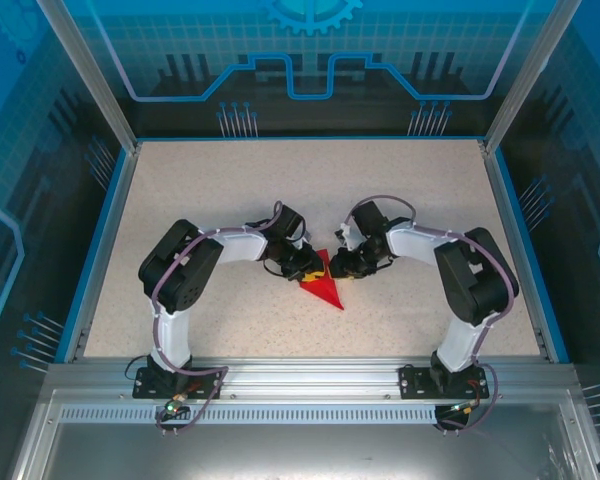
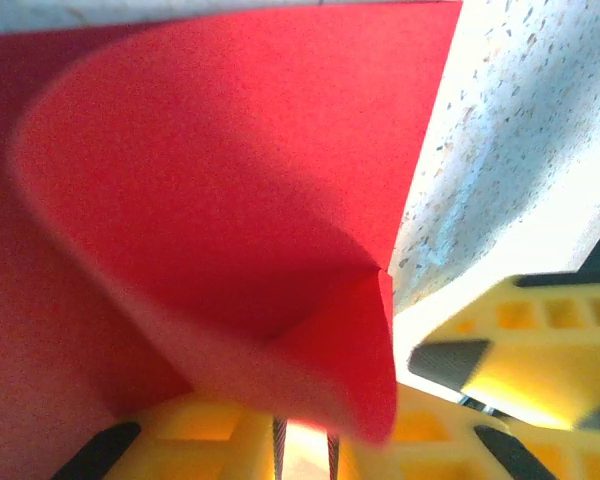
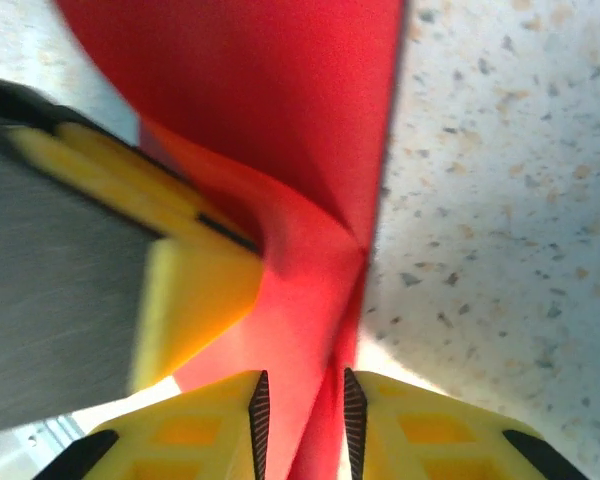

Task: Fold a paper plane with a square sheet of paper (fold left side to right side)

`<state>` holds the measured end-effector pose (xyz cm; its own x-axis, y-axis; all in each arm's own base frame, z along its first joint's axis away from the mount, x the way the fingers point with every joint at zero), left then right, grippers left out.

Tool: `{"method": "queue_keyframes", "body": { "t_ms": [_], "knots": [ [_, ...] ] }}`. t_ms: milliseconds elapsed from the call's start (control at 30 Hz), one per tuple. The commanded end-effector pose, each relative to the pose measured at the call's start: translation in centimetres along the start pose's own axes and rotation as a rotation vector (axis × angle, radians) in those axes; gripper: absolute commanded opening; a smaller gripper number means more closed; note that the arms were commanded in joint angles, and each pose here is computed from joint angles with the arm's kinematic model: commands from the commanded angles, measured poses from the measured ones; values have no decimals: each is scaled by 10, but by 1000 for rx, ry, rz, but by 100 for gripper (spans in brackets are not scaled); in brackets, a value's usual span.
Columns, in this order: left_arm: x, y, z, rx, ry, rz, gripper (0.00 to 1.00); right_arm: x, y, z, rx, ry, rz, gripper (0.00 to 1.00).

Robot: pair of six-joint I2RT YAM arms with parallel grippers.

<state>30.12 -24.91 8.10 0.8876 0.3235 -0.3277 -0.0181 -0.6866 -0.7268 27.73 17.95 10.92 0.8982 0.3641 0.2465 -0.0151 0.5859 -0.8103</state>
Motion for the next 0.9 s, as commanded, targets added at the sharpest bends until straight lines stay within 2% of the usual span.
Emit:
{"method": "queue_keyframes", "body": {
  "t_ms": [0, 200, 533, 700, 867],
  "knots": [
    [-4, 15, 47, 184, -89, 1, 21, -5, -16, 14, 88, -9, -2, 29],
    [-3, 14, 46, 182, -88, -2, 21, -25, -3, 30, 219, 3, 61, 25],
    [-3, 14, 47, 185, -86, -4, 20, -37, 26, 24, 189, 29, 177, 24],
    [-3, 14, 47, 185, -87, -2, 20, -43, 29, 17, 106, 40, 220, 24],
    [-3, 14, 47, 186, -86, -1, 20, -47, 30, 16, 91, 41, 241, 24]
  ]
}}
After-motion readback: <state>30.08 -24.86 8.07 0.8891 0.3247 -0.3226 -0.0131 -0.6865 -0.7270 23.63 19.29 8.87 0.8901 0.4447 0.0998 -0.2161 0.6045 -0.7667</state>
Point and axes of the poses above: each hand's point on the last joint's axis, 136 mm out from that joint toward the fingers, its own y axis out along the fingers, its own z axis along the line the jaws close on, x = y × z, the point moved 9 cm from there along -y, back along the fingers, and after that the axes turned 14 degrees about -y, right-handed, at the moved point
